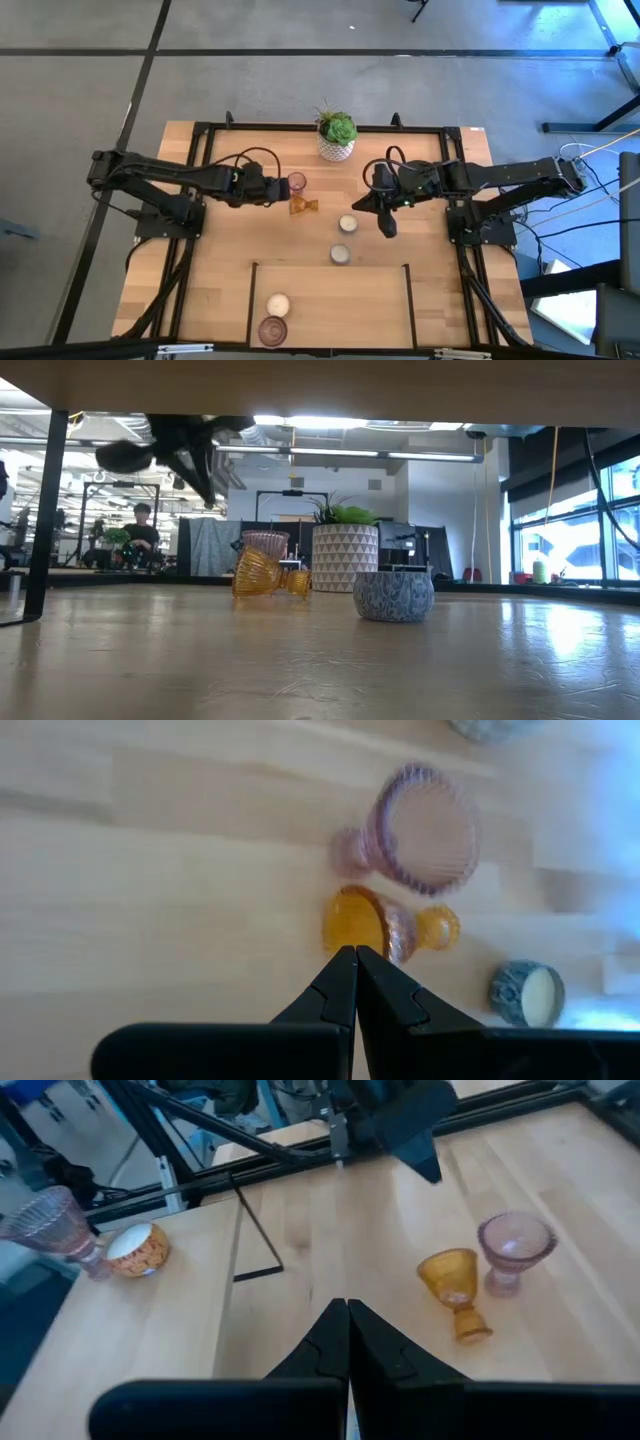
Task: Pick & Place candle stick holders
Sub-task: Put the pink candle holder on the shelf
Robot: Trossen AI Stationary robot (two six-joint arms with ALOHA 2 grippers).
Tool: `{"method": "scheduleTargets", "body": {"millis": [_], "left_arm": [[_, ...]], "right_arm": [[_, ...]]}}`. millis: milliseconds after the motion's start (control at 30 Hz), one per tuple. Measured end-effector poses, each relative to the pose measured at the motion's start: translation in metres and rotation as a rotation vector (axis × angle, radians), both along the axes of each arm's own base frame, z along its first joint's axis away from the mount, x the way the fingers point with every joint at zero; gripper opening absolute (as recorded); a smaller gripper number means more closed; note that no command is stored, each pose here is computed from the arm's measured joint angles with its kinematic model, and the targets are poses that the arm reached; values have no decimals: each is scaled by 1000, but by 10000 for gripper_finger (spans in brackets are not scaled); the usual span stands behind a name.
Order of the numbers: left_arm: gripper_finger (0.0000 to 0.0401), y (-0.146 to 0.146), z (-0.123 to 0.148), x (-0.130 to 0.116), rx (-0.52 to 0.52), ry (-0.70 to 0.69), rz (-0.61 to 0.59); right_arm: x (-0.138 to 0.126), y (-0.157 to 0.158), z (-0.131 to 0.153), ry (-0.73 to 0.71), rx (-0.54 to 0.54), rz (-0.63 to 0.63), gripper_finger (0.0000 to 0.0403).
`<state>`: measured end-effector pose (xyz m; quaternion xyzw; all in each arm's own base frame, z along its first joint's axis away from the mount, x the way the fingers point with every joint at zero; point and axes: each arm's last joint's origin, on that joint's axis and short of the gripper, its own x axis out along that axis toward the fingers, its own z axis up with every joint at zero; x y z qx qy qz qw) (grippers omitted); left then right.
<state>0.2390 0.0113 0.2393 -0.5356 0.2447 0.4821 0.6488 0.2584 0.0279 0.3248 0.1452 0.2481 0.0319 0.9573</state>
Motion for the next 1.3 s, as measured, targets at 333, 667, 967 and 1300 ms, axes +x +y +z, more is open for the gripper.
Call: {"method": "scheduleTargets", "body": {"millis": [333, 667, 967, 1300], "left_arm": [[2, -3, -42, -2, 76, -130, 46], [2, -3, -61, 4, 147, -467, -40], [2, -11, -48, 13, 145, -593, -400], [2, -13, -47, 14, 130, -608, -491]], "right_arm": [[-16, -1, -22, -114, 140, -17, 0], [-23, 2, -46, -204, 315, 15, 0], [-23, 5, -46, -201, 320, 35, 0], [-22, 0, -46, -204, 322, 11, 0]]}}
